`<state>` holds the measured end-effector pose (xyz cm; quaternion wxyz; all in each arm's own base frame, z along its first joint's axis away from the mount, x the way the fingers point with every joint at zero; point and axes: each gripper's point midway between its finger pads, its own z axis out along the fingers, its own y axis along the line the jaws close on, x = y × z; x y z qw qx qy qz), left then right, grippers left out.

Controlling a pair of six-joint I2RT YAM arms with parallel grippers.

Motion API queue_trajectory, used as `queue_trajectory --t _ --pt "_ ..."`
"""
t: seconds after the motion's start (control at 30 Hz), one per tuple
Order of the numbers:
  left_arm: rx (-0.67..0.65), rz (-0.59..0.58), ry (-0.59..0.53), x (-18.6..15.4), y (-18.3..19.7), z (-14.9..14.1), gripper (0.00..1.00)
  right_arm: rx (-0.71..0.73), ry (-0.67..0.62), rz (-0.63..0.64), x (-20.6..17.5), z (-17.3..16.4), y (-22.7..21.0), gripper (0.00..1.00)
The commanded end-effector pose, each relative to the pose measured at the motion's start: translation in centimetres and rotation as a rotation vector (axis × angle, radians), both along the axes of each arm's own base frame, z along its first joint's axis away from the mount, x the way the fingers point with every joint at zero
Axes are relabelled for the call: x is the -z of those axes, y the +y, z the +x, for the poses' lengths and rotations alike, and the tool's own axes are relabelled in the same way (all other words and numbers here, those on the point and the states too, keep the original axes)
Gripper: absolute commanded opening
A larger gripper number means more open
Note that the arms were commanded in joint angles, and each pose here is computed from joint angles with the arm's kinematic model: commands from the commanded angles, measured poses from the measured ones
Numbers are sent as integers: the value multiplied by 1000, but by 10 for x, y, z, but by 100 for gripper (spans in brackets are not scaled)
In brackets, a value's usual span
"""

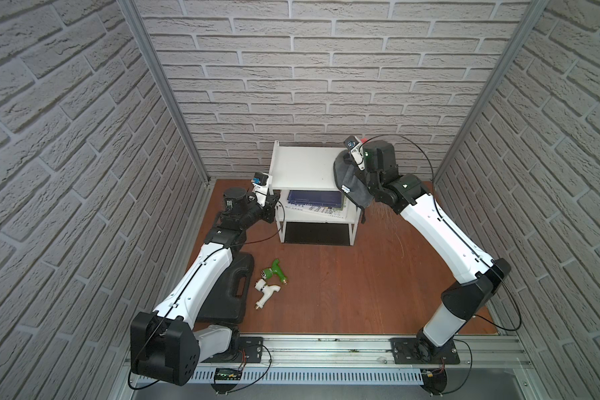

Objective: Wipe the bookshelf clean with a cloth
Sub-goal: Wipe the dust from the shelf.

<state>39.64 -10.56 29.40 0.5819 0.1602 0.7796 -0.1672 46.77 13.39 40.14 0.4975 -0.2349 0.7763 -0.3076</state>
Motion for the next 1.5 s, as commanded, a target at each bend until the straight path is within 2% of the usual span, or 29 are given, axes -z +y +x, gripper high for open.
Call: queue_trajectory --t 0.0,0.1,0.27,0.37,0.43,0.5,0.57,0.7,1.0,1.1,1.23,1.37,1.47 --pt "-88 -32 44 2 23 3 0 17 79 -91 33 14 11 3" --pt "-55 -38 47 1 15 2 0 -40 51 -100 16 12 30 3" --pt "-31 -34 41 0 6 -1 0 -270 13 14 -20 -21 90 3" --pt "-30 -21 47 1 6 2 0 -385 25 99 -20 -37 127 3" --pt "-31 -13 55 2 7 4 0 -405 24 125 -15 -36 142 3" --pt "-30 -13 57 1 7 5 0 -333 -4 105 -11 -24 137 3" --pt "-29 -18 52 1 7 4 0 -195 -46 33 -4 -4 118 3" --pt "-35 -15 44 0 8 3 0 -29 -36 -18 9 16 71 3" --pt "-62 -14 45 1 19 9 0 210 19 -197 40 41 -11 3" --pt "-65 -5 49 2 22 12 0 232 46 -207 59 57 -16 3" --pt "-30 1 69 3 16 14 0 100 90 -166 84 80 29 2" --pt "-9 17 80 7 9 14 0 -1 76 -155 107 110 83 3" --pt "-4 24 91 9 7 13 0 -158 92 -169 142 121 151 3"
